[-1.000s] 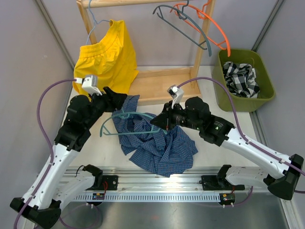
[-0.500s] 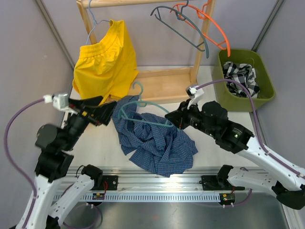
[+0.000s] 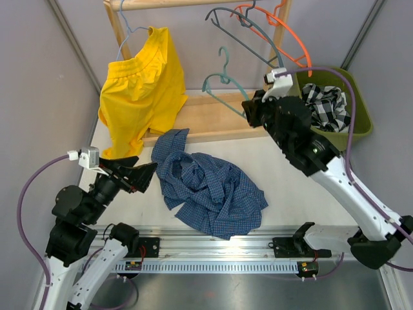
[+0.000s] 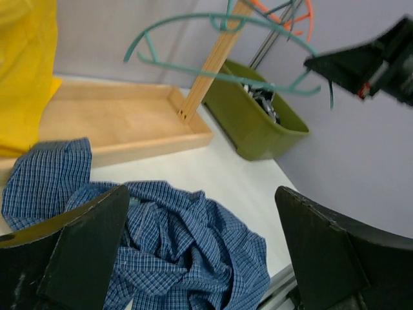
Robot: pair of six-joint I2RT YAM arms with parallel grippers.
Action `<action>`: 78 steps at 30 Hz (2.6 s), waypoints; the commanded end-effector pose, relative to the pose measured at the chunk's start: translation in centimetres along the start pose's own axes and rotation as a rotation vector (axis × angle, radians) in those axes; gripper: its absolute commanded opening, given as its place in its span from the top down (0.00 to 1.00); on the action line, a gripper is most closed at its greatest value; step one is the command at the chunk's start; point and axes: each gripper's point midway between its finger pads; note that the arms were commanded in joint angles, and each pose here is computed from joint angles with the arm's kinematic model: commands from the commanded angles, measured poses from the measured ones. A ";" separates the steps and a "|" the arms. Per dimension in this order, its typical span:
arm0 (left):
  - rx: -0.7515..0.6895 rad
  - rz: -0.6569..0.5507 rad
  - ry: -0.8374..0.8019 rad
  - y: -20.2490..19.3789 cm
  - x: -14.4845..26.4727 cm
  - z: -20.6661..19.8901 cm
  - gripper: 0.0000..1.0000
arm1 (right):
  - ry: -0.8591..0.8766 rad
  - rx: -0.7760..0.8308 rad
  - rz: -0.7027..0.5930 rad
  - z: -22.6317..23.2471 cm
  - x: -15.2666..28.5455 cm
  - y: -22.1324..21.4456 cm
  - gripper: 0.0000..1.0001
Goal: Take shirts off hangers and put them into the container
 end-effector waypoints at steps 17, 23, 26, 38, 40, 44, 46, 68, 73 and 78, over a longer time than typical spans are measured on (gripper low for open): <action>-0.009 0.033 -0.045 -2.4 0.2 0.1 0.01 | 0.102 0.000 -0.219 -0.6 -7.9 14.8 1.00; -0.009 0.036 -0.044 -2.3 0.2 0.0 0.01 | 0.056 -0.042 -0.143 -2.9 -11.5 12.5 1.00; -0.009 0.026 -0.041 -2.0 0.4 0.0 0.01 | 0.056 -0.064 -0.127 -3.1 -11.6 11.3 1.00; -0.053 0.009 -0.053 -0.6 0.3 -0.5 0.01 | 0.228 -0.063 -0.058 -0.4 -3.3 6.1 0.08; -0.065 -0.001 -0.074 -0.3 0.2 -0.9 0.01 | 0.240 -0.050 -0.030 -0.2 -1.2 4.2 0.00; -0.060 0.012 -0.107 -0.6 -0.4 -1.4 0.01 | 0.287 -0.063 0.073 2.2 1.7 -2.0 0.01; -0.056 0.030 -0.119 -1.0 -0.9 -1.5 0.01 | 0.333 -0.081 0.186 4.4 2.6 -7.6 0.00; -0.057 0.094 -0.106 -2.2 -1.1 -1.1 0.01 | -0.027 0.060 0.774 7.8 -3.6 -40.2 0.00; -0.047 0.105 -0.105 -2.6 -1.1 -1.0 0.01 | -0.238 0.165 0.803 4.1 -4.0 -42.2 0.00; -0.044 0.122 -0.069 -3.4 -1.1 -0.1 0.01 | -0.253 0.124 0.860 2.4 -1.6 -44.9 0.42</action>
Point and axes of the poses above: each gripper's point midway between its finger pads, its own x axis back along the fingers, its own z axis along the line the jaws close on, y = z × x, and after that the axes turned 5 degrees about -x, right-handed
